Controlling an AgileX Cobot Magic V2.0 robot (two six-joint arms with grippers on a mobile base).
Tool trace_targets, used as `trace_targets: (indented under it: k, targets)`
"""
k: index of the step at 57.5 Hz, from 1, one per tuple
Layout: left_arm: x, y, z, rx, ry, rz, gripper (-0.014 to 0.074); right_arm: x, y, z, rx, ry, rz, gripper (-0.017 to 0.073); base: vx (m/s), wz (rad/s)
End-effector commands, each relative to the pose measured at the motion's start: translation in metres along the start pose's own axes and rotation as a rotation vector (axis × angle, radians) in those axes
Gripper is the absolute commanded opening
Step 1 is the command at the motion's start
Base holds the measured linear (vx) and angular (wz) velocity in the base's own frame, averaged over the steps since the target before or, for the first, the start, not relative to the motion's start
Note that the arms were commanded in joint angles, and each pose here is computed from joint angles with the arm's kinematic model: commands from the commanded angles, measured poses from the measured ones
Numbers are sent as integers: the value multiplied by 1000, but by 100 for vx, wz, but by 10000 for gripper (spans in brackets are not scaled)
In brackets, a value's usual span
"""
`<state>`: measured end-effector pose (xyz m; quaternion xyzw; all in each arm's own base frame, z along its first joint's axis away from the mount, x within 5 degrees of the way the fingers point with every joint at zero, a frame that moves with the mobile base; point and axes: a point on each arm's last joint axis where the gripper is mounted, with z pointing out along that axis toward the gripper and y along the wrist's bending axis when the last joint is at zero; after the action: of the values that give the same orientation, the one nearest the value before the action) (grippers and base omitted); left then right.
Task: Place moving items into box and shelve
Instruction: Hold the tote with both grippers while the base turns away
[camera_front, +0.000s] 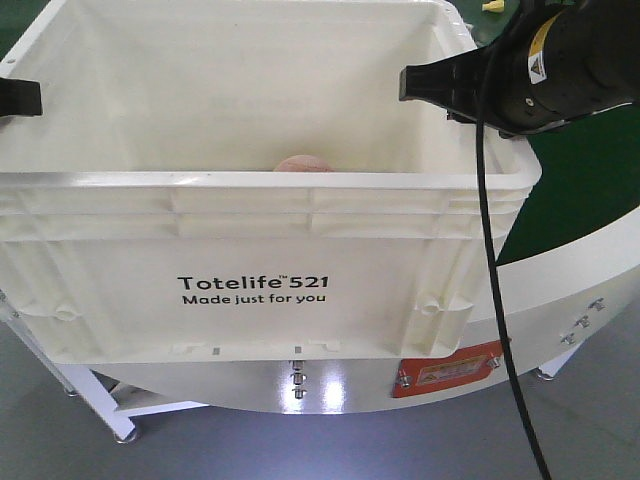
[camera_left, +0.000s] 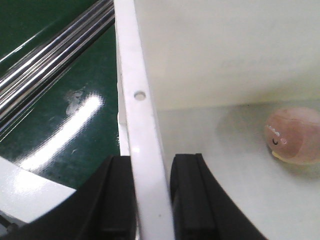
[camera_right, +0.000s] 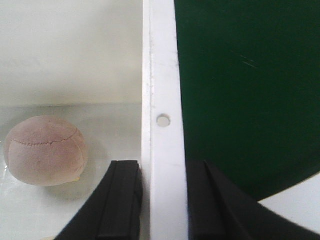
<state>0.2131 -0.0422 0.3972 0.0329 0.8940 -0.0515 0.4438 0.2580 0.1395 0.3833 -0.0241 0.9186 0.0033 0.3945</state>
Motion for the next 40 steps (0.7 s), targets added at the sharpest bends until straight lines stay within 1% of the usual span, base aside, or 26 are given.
trace_targets:
  k: [1, 21, 40]
  targets:
    - [-23, -5, -23, 48, -219, 19, 129, -25, -5, -25, -36, -207, -24, 127, -4, 16]
    - [-23, -5, -23, 48, -219, 19, 129, -25, -5, -25, -36, -207, -24, 127, -5, 22]
    - [-23, -5, -23, 48, -219, 19, 129, -25, -5, -25, -36, -207, -24, 127, -8, 38]
